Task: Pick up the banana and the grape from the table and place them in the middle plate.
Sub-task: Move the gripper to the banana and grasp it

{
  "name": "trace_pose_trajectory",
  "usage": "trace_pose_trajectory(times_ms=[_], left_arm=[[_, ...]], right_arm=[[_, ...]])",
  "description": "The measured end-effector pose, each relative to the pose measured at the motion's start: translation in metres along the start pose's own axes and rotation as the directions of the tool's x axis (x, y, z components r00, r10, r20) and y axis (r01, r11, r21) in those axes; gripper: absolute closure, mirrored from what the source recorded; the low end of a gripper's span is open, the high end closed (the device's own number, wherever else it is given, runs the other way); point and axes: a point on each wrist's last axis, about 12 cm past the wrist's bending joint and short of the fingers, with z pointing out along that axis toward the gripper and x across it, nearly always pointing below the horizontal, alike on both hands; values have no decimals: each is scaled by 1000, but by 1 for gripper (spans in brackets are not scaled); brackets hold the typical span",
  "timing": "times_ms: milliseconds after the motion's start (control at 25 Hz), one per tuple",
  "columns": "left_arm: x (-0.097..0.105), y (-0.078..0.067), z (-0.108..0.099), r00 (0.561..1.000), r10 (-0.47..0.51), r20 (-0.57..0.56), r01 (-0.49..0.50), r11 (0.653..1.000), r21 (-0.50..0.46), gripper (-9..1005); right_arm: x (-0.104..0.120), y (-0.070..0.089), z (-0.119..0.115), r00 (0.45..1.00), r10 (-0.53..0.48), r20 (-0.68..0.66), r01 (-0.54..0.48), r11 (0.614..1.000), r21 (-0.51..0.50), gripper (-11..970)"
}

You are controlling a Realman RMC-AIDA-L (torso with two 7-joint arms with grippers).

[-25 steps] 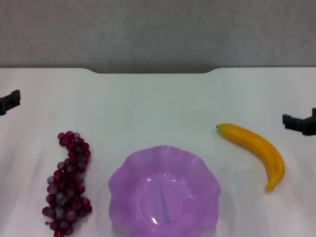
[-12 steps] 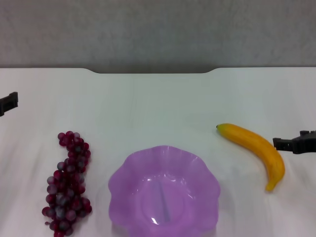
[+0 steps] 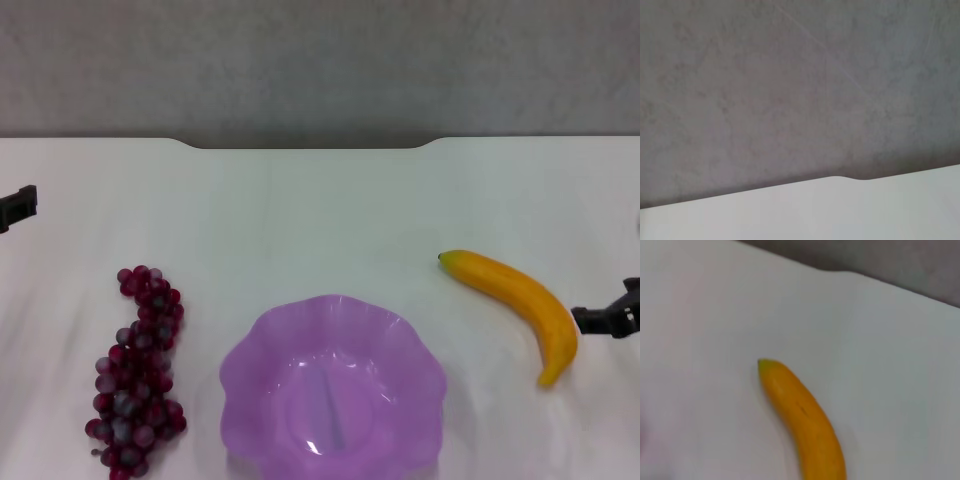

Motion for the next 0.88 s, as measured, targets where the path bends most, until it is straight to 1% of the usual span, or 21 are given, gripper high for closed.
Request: trace_pose_trajectory(times_ms=[120,240,480,720,880], left_arm=[[0,0,0,1000,0,0,0,1000,0,256],[-2,-1,1,1000,2,4,-2,1000,3,256],[-4,-3,5,1000,18,-4,-18,1000,7,256],[-4,-4,9,1000,21,-17,-21,1000,15,256],[-4,-6,10,999,23,-25,-23,999,25,256]], right_arm=[[2,-1,2,998,-53,-31,53,998,31,136],[3,-3,3,995,-81,-53,84,995,58,136],[2,-3,9,994,-96,-44,99,992,76,136],[-5,0,23,993,-120,-20,121,989,83,137],[-10,2,25,992,-125,12,124,988,91,137]])
